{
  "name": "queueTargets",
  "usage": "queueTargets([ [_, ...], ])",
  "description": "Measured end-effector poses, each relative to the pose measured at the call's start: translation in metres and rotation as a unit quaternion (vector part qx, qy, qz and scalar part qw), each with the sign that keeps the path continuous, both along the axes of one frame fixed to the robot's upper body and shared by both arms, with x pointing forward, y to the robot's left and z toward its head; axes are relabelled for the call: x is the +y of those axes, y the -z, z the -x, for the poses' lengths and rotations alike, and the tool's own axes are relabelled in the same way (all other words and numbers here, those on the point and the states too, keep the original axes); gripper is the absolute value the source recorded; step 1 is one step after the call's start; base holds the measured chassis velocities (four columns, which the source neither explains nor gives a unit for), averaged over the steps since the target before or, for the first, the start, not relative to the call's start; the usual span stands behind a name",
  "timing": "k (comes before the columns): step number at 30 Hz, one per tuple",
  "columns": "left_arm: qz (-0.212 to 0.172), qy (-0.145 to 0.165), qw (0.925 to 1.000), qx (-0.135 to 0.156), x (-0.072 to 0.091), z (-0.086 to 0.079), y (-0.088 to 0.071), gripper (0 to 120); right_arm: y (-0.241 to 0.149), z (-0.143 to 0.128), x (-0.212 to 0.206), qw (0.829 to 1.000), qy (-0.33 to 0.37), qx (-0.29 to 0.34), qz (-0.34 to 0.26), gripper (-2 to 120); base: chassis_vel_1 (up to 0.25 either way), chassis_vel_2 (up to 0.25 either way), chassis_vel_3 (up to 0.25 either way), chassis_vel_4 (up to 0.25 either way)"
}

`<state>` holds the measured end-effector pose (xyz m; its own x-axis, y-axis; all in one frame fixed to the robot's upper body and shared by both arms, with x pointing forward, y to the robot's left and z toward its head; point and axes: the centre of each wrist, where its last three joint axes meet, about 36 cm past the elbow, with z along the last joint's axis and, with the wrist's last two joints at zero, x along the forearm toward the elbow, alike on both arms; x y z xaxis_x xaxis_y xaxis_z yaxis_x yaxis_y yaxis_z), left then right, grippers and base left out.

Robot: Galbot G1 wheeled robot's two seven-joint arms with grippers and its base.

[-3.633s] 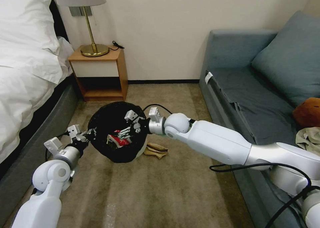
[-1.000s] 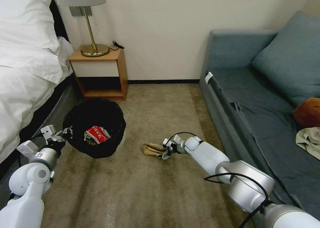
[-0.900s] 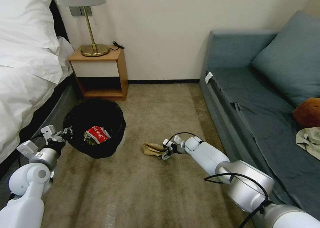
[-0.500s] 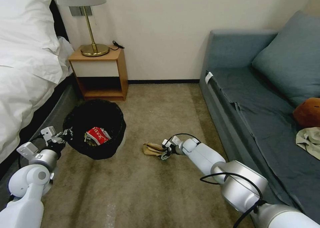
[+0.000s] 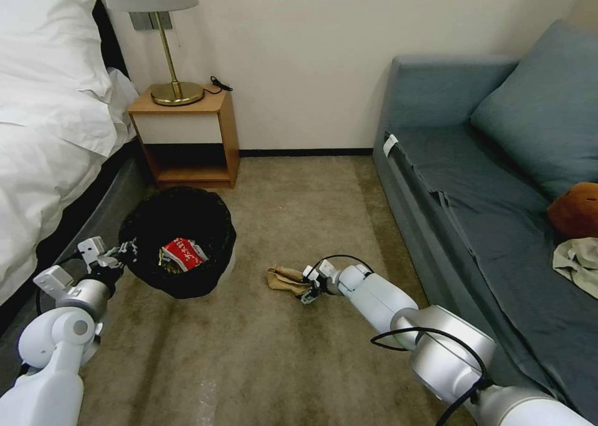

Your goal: Pick up the trash bin, then pick up the garbage on the floor and place it into the trash bin.

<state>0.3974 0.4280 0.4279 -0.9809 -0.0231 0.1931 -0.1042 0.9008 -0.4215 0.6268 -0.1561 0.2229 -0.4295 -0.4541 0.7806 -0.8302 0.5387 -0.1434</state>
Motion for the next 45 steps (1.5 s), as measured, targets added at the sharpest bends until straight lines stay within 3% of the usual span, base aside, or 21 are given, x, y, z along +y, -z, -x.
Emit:
queueTargets([
  [2,0.0,-0.001,1.0,0.001,0.001,0.001,0.001,3,0.0,0.0,0.002,1.0,0.0,0.001,0.004,82,0.0,0.0,0.0,0.0],
  [14,0.0,-0.002,1.0,0.0,0.002,0.0,0.002,3,0.001,0.001,0.008,1.0,0.002,0.001,0.009,75,0.0,0.0,0.0,0.0],
  [16,0.0,-0.002,1.0,0.0,0.002,0.0,0.002,3,0.002,0.002,0.008,1.0,0.0,0.004,0.008,60,0.0,0.0,0.0,0.0],
  [33,0.002,0.001,1.0,0.003,0.0,0.002,0.006,3,0.007,0.008,0.016,1.0,-0.008,0.002,0.006,0,0.0,0.0,0.0,0.0],
  [45,0.003,0.001,1.0,0.005,0.0,0.004,0.008,3,0.003,0.005,0.004,1.0,-0.005,-0.008,0.009,0,0.0,0.0,0.0,0.0],
])
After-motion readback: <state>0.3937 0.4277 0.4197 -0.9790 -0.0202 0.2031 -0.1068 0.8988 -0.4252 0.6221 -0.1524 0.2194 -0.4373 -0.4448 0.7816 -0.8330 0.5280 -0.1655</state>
